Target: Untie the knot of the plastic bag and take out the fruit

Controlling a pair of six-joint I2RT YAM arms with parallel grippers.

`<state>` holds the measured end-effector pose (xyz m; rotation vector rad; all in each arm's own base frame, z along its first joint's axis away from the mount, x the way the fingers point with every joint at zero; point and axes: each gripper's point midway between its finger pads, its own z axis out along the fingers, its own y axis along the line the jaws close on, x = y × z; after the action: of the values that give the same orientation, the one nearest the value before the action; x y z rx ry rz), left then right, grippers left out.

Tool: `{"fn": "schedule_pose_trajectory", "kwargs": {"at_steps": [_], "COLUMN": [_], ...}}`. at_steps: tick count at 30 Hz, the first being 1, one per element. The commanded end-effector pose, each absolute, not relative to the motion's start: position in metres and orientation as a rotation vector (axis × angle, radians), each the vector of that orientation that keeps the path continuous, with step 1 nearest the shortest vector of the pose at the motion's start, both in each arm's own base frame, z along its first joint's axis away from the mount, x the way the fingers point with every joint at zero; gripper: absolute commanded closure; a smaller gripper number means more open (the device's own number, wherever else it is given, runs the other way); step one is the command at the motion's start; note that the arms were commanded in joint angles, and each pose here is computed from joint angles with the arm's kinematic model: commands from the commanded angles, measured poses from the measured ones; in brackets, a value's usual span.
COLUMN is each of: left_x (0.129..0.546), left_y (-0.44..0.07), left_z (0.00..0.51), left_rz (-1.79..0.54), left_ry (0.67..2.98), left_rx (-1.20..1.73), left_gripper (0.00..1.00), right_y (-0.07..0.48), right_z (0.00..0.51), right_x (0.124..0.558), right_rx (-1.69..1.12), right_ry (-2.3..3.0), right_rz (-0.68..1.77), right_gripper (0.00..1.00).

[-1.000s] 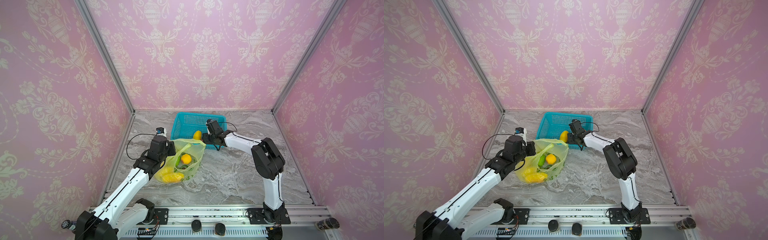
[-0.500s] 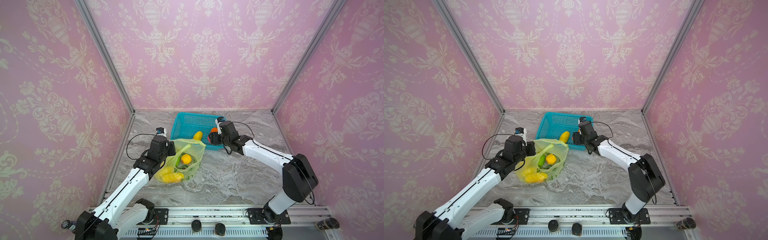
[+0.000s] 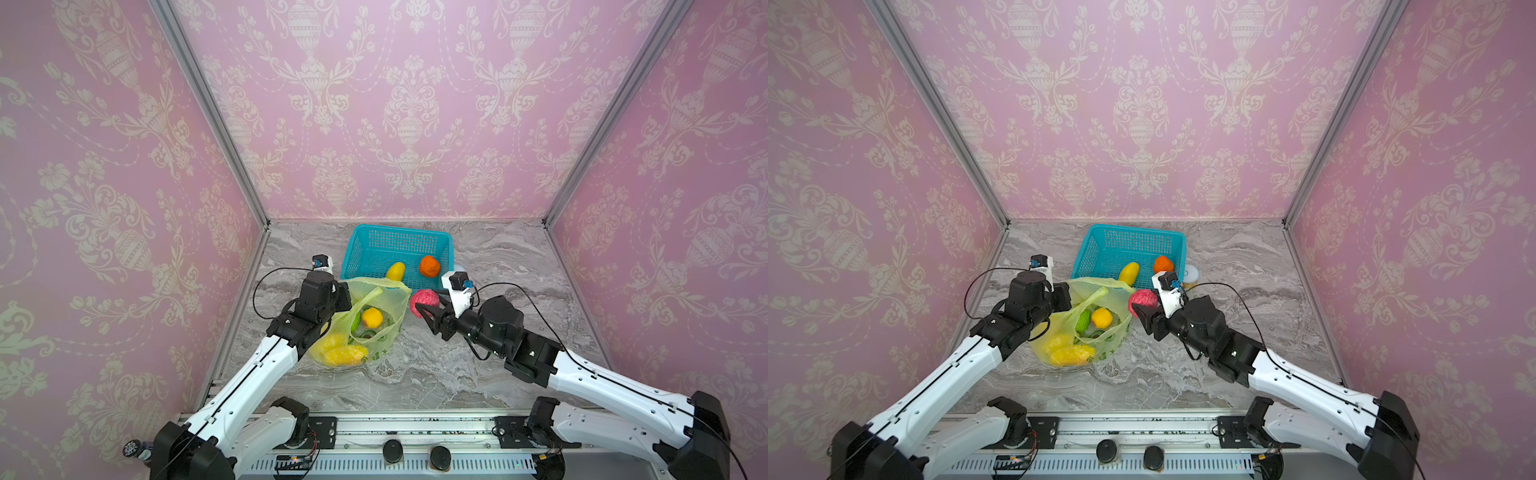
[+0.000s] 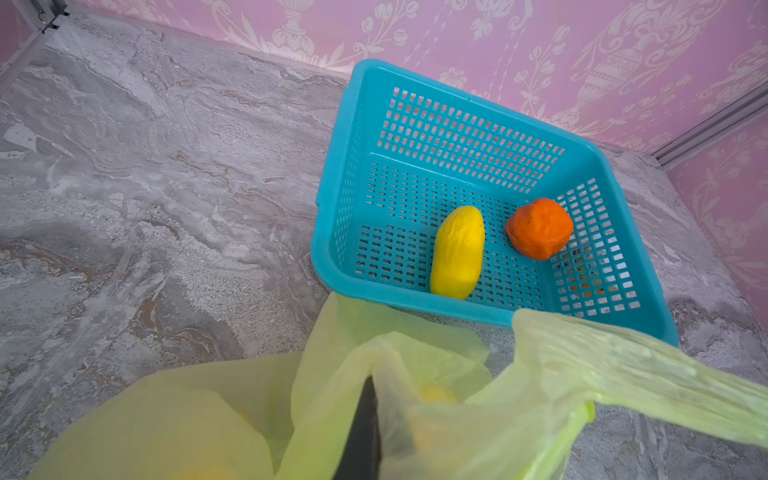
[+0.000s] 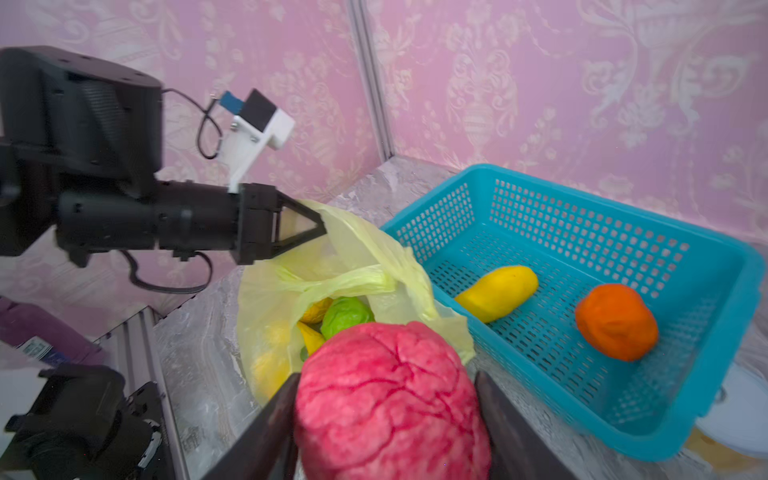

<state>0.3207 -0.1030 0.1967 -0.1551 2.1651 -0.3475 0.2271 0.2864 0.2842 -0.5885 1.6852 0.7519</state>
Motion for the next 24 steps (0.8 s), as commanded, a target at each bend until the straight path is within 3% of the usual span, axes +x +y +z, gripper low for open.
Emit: {"fn": "schedule_pose_trajectory", "kwargs": {"at_steps": [1, 4, 10, 15, 17, 19, 20, 24], "left_x": [0.319, 0.319, 0.318, 0.318, 0.318, 0.318, 0.318, 0.316], "left_y": [-0.104, -0.102, -0.105, -0.103, -0.102, -0.103, -0.105, -0.102], "left_z": [0.195, 0.200, 0.197, 0.196, 0.197, 0.197, 0.197, 0.201], "left_rz": [-0.340, -0.334, -0.350, -0.335, -0.336, -0.343, -0.350, -0.345], "left_ry": [2.166, 2.147, 2.161, 2.162, 2.160, 2.160, 2.161, 2.151], "left_rx": [-0.133, -0.140, -0.132, -0.134, -0.136, -0.134, -0.131, -0.136], "left_gripper": [1.00, 1.00, 1.00, 1.00, 1.00, 1.00, 1.00, 1.00], "right_y": [0.312, 0.341, 0.377, 0.400, 0.405, 0.408, 0.406, 0.393], "right_z": [0.293, 0.280, 0.244, 0.221, 0.213, 0.209, 0.207, 0.203], "right_x": [0.202, 0.185, 0.190, 0.203, 0.214, 0.220, 0.225, 0.242], "right_rx": [-0.760, -0.888, -0.915, -0.901, -0.875, -0.853, -0.828, -0.767], "right_ry": [1.541, 1.543, 1.642, 1.719, 1.764, 1.775, 1.776, 1.800], "right_rz": [0.762, 0.792, 0.826, 0.826, 0.785, 0.758, 0.738, 0.693], "right_gripper": [0.69, 0.63, 0.36, 0.26, 0.28, 0.48, 0.53, 0.54]}}
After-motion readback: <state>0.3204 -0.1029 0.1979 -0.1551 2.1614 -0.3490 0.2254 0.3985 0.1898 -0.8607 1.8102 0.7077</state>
